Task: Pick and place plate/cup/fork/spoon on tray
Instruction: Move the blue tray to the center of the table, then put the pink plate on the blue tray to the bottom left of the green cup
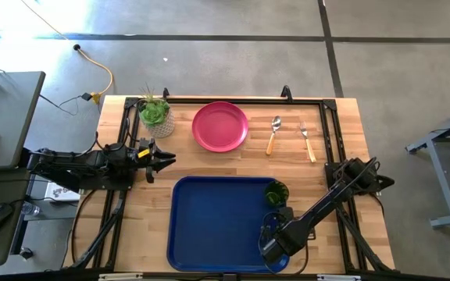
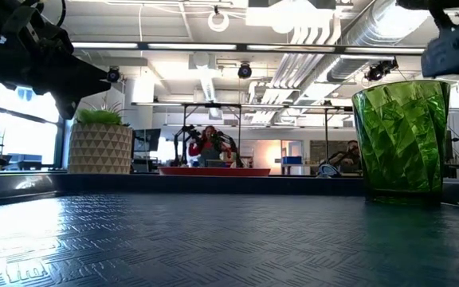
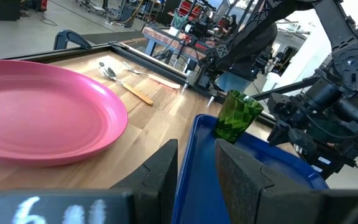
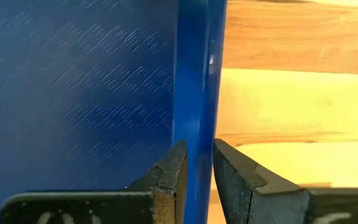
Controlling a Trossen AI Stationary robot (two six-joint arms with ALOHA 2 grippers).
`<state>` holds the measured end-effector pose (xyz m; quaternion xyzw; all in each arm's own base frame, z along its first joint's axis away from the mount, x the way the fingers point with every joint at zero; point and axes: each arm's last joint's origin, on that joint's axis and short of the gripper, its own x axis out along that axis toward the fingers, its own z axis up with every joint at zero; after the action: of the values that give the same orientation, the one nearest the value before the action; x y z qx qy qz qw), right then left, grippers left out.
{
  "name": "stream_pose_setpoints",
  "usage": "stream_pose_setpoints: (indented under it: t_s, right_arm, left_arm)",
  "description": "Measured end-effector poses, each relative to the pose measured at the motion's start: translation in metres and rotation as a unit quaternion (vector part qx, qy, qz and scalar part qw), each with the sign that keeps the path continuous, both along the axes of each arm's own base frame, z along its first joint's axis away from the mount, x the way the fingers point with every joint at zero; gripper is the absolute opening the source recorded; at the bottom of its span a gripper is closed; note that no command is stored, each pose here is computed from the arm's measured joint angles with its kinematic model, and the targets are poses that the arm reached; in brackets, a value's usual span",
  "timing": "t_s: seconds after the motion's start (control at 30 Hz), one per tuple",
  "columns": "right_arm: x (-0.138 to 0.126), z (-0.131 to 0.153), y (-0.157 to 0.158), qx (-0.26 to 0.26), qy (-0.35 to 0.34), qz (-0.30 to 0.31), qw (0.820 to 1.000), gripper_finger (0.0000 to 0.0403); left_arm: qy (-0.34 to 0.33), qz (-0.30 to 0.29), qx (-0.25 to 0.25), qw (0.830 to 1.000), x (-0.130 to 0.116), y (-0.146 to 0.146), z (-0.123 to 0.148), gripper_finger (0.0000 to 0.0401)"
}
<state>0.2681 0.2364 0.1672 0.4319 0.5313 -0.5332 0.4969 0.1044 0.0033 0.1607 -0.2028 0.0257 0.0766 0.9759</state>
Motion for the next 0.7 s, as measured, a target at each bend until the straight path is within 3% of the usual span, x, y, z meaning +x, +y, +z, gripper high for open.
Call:
stream_pose_setpoints:
  t_s: [0.33,0.7]
  right_arm:
    - [0.005,0.034,0.004,-0.008,0.005,0.001,1.000,0.0067]
    - [0.024,0.086,0.014,-0.017,-0.119,0.011,0.993,0.0067]
  left_arm:
    - [0.000,0.000,0.000,1.000,0.000,0.000,0.000,0.0099]
    - [-0.059,-0.006,-0.026,0.998,0.000,0.000,0.013,0.0099]
